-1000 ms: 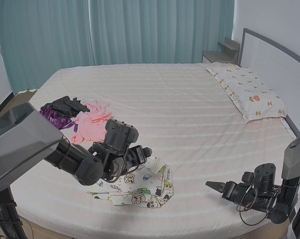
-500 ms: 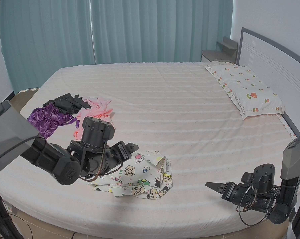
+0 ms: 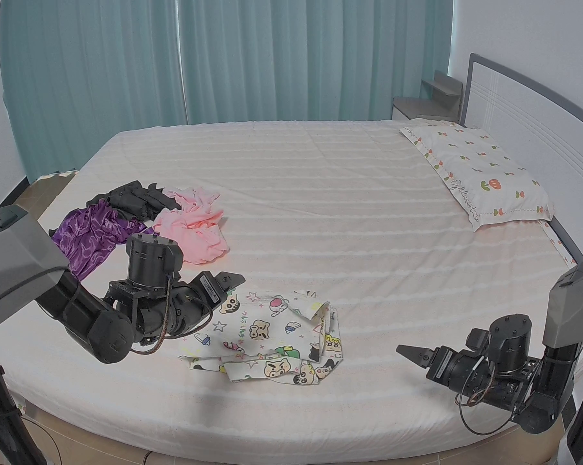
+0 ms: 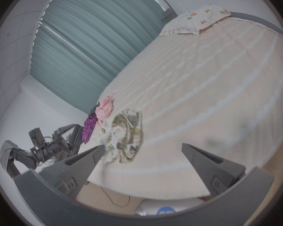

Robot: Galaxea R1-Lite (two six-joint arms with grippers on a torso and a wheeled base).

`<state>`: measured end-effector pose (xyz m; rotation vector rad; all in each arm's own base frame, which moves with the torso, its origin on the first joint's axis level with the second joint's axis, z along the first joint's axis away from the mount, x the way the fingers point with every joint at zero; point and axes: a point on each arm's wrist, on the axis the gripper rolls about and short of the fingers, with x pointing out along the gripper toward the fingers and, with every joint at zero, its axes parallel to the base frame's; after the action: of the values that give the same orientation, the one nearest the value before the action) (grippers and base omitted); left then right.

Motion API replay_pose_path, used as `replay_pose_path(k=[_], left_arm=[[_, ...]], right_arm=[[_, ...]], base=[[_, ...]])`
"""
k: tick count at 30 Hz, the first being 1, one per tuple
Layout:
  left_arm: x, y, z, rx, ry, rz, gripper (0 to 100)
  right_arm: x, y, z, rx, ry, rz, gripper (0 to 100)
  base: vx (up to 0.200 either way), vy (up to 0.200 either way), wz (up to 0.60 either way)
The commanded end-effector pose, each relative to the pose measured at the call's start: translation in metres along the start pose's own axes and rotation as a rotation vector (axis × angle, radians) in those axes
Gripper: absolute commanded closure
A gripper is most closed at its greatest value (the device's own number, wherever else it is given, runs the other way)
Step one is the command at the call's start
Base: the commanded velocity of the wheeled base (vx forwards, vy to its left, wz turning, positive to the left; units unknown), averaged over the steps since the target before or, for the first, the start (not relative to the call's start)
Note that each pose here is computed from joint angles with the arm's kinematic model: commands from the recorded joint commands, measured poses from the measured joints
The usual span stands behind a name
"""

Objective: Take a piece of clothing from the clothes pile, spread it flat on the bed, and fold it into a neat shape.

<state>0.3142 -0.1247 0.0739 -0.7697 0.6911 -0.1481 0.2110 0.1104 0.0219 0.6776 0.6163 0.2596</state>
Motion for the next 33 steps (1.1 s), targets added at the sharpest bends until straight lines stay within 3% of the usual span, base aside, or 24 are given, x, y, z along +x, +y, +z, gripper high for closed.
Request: replay_pose_path(k=[1,7,12,16,20,28,33], left_arm=[[0.005,0.015,0.008,-0.042,0.004,0.017,0],[0.005,0.017,0.013,-0.078,0.008,0.007,0],[0.003,0.019,0.013,-0.092,0.012,0.01,0],[0.004,0.017,0.013,-0.157,0.007,0.006,0],[0.003,0.017,0.015,-0.218,0.0,-0.006,0],[0.004,0.019,0.01,-0.211,-0.015,-0.034,0],[0.002,0.023,0.005,-0.206,-0.014,-0.034,0]], right_arm=[[0.018,0.016,0.01,-0.016,-0.072,0.08,0],[0.046,0.029,0.013,-0.024,-0.102,0.138,0],[0.062,0.029,0.007,-0.046,-0.087,0.137,0],[0.077,0.025,0.003,-0.076,-0.081,0.128,0],[0.089,0.022,0.002,-0.089,-0.079,0.12,0],[0.107,0.02,0.001,-0.105,-0.065,0.103,0],[0.118,0.018,-0.002,-0.112,-0.059,0.098,0]], base=[[0.0,0.2,0.0],[0.0,0.2,0.0],[0.0,0.0,0.0],[0.0,0.0,0.0],[0.2,0.0,0.0],[0.2,0.0,0.0],[0.0,0.0,0.0]])
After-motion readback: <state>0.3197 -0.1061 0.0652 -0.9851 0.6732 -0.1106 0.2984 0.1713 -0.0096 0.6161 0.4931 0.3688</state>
